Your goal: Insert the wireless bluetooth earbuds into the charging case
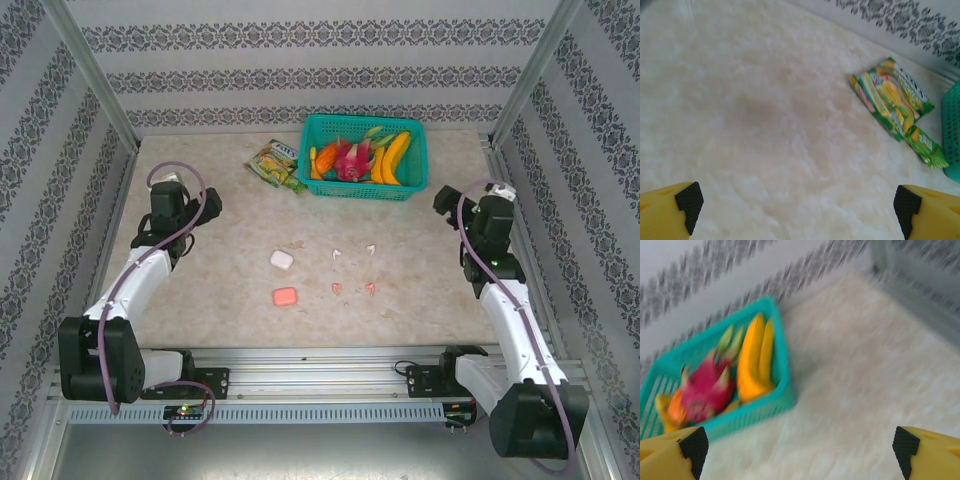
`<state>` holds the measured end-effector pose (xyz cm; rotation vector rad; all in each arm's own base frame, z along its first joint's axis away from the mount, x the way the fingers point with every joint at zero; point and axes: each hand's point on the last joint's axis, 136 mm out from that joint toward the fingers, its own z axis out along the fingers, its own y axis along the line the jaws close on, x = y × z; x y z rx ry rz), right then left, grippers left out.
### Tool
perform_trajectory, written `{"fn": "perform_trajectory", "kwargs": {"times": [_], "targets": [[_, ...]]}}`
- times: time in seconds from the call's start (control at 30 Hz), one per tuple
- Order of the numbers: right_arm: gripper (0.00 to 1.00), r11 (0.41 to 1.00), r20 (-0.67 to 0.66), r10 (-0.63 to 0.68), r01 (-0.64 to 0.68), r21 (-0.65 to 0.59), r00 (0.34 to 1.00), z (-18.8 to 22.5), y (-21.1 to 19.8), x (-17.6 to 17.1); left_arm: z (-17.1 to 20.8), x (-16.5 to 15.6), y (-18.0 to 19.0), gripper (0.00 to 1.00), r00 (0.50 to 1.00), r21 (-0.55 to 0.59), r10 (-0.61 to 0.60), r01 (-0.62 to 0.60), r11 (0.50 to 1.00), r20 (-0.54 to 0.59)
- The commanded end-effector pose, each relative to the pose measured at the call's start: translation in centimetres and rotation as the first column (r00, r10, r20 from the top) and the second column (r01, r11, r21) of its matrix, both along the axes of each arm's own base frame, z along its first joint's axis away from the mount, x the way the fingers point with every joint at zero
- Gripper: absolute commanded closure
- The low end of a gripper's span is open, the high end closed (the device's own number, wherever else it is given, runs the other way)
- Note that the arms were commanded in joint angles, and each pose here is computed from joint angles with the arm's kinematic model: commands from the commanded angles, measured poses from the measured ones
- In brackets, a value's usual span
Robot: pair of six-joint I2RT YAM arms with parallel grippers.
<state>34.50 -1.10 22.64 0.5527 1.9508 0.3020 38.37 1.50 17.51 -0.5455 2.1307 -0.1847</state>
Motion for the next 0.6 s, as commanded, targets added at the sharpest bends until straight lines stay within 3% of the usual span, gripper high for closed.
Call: {"fn": "perform_trajectory", "kwargs": {"times": [0.0, 0.17, 0.33, 0.57], "targets": [[0.07, 0.965, -0.211, 0.246, -0.220, 0.140, 0.946, -2.5, 6.7, -2.5, -1.8, -3.4, -1.7, 0.00, 0.987, -0.164, 0.021, -0.047, 0.985, -0.157], [0.13, 0.919, -0.393, 0.393, -0.341, 0.199, 0.831, -6.2, 14.2, -5.9, -2.5, -5.2, -2.9, 0.00, 0.980, -0.266, 0.017, -0.071, 0.961, -0.200], [0.14, 0.883, -0.517, 0.443, -0.456, 0.110, 0.733, -9.0, 21.9, -9.1, -2.3, -5.7, -3.4, 0.00, 0.975, -0.355, 0.051, -0.126, 0.926, -0.215], [0.15, 0.817, -0.646, 0.466, -0.575, 0.051, 0.605, -12.4, 31.2, -10.8, -2.3, -5.4, -2.8, 0.00, 0.966, -0.351, 0.100, -0.181, 0.919, -0.238]]}}
